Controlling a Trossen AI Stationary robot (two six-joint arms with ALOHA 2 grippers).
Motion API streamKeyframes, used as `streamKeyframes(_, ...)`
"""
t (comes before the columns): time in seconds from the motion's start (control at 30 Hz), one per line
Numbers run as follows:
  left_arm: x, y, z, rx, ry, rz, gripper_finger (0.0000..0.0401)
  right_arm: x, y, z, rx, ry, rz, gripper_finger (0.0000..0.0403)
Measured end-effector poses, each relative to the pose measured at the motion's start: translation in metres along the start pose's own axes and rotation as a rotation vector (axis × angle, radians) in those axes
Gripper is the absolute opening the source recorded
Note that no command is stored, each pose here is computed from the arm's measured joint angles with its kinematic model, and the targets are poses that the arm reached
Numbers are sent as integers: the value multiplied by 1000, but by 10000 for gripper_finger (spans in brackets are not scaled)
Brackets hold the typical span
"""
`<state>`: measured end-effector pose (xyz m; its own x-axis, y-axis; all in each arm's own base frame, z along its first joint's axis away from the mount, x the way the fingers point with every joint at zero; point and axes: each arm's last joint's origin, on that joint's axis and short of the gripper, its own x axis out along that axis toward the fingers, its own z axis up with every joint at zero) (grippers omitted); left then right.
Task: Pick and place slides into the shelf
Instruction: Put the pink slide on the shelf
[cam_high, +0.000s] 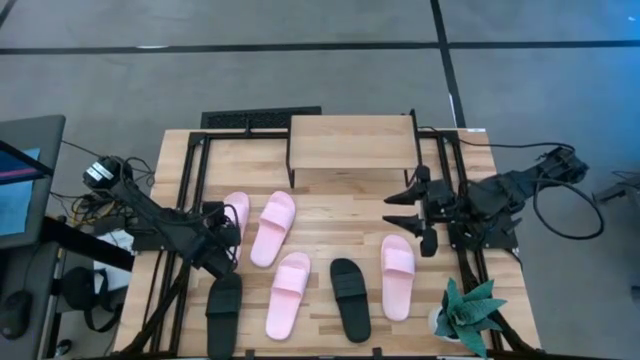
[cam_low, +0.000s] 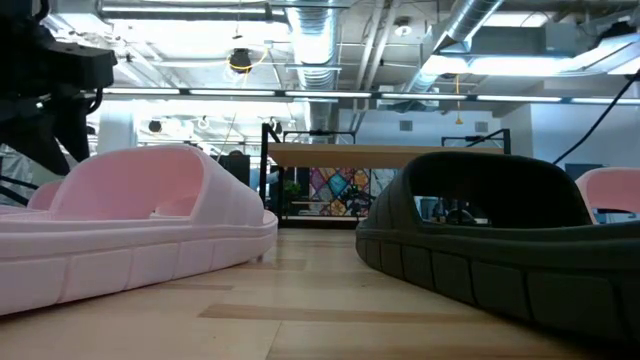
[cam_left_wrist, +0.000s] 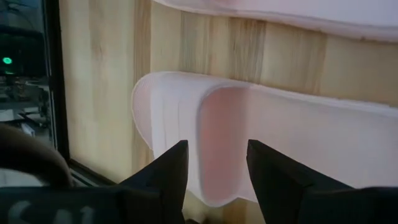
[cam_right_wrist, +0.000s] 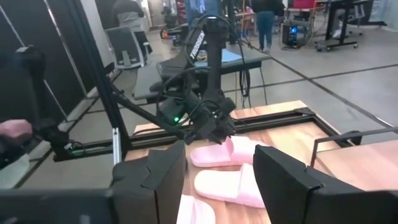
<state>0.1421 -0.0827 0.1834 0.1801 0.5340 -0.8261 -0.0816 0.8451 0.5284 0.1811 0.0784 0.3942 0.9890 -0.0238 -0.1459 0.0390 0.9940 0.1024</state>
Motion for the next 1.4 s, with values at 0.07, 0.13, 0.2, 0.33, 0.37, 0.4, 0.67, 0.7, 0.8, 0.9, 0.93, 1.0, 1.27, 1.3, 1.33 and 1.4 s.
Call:
streamKeyframes(0.07,0,0,0,-13,0,0,155,0,0,0,-1,1,0,175)
streamKeyframes(0.13,2,2,1,-53,13,4,155,0,0,0,0,0,-3,174)
streamKeyframes(0.2,7,4,0,-116,43,7,155,0,0,0,1,-1,-3,172)
streamKeyframes(0.33,18,8,-5,-218,109,20,155,0,0,1,8,-13,0,171)
streamKeyframes(0.37,19,9,-5,-231,110,28,155,0,0,1,8,-13,0,171)
streamKeyframes(0.4,20,10,-5,-240,108,39,155,0,0,1,7,-12,0,171)
streamKeyframes(0.67,22,14,-1,-251,65,88,155,0,0,1,15,-12,0,168)
streamKeyframes(0.7,22,13,0,-252,57,86,155,0,0,1,15,-12,0,168)
streamKeyframes(0.8,23,12,4,-270,29,70,155,0,0,1,16,-11,3,166)
streamKeyframes(0.9,25,11,7,-270,13,52,155,0,0,1,15,-11,4,166)
streamKeyframes(0.93,25,12,7,-266,15,49,155,0,1,1,15,-10,6,167)
streamKeyframes(1.0,26,13,7,-263,31,57,155,-1,3,0,7,-7,16,166)
streamKeyframes(1.27,37,14,5,-324,60,33,155,-4,9,-1,-14,1,50,164)
streamKeyframes(1.3,40,12,4,-335,65,15,155,-4,9,-1,-14,2,53,164)
streamKeyframes(1.33,43,11,3,-344,62,2,155,-4,10,-1,-14,2,55,164)
streamKeyframes(1.4,46,9,0,-366,63,-3,155,-5,10,-2,-15,2,60,163)
